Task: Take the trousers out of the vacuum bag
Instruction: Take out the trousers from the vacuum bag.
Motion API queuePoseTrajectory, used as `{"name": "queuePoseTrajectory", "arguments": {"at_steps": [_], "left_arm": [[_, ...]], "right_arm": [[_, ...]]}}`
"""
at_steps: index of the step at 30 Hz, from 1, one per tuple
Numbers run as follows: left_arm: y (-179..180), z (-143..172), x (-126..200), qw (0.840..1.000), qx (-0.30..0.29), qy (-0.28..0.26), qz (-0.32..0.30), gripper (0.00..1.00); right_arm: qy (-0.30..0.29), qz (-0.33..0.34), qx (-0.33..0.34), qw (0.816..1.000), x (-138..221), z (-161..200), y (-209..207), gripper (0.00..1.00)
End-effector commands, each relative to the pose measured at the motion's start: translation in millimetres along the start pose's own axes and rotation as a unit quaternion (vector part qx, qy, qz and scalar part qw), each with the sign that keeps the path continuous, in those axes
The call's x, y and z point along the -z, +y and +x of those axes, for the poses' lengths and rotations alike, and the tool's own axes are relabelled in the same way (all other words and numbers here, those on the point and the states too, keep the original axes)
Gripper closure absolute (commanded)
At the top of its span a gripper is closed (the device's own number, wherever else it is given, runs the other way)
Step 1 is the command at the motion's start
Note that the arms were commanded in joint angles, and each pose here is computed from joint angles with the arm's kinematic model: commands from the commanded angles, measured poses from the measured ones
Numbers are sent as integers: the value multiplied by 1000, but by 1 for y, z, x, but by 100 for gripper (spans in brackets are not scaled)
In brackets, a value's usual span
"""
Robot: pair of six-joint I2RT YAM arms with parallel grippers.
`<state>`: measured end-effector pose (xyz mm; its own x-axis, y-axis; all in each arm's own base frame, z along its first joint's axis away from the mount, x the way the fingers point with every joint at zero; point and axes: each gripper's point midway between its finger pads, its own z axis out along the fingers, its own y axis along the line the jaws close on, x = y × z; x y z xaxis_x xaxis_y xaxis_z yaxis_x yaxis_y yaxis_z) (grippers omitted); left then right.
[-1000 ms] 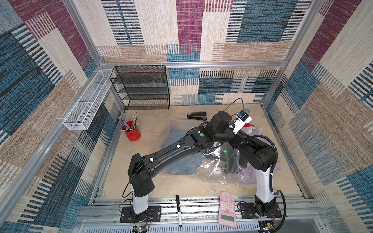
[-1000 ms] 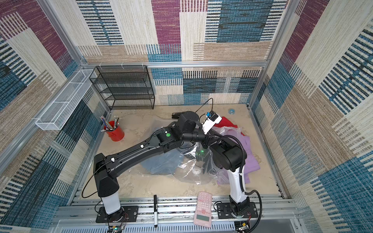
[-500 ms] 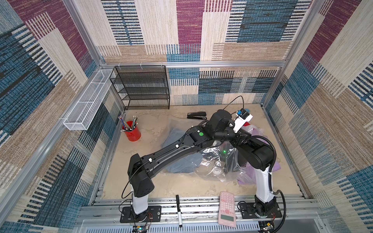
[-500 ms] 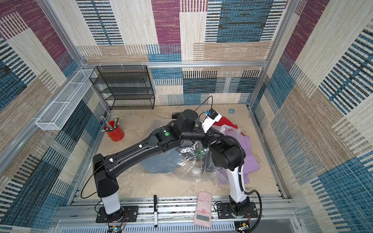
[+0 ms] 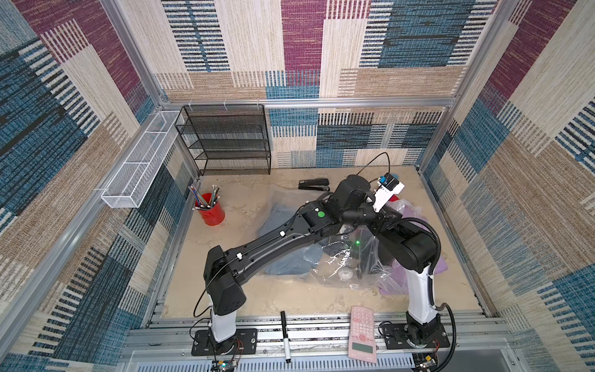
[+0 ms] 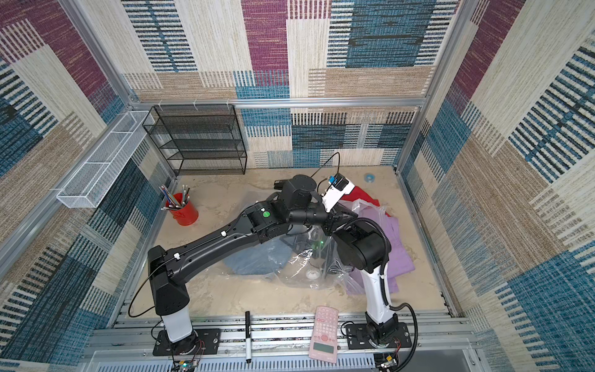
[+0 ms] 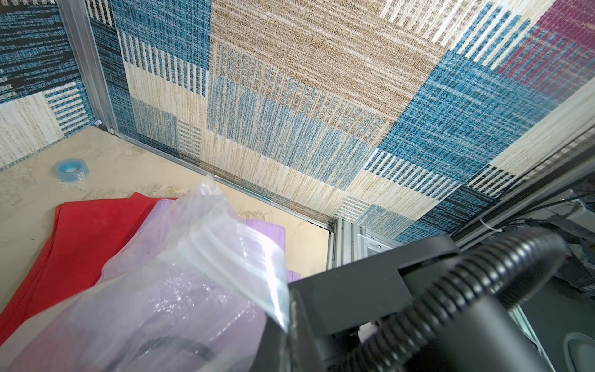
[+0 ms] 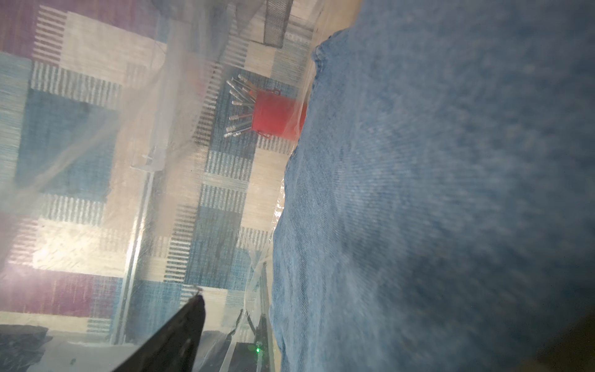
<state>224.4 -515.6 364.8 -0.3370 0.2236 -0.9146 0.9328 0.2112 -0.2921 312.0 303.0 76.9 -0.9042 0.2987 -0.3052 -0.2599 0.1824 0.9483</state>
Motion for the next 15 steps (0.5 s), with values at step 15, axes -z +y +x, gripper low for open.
{"name": "queuePoseTrajectory", "arguments": {"at_steps": [15], "left_arm": [[-26,-14,-1,999,-28,-15,37,100]], "right_arm": [[-50,-126,71,988,-14,-27,34,23]]}}
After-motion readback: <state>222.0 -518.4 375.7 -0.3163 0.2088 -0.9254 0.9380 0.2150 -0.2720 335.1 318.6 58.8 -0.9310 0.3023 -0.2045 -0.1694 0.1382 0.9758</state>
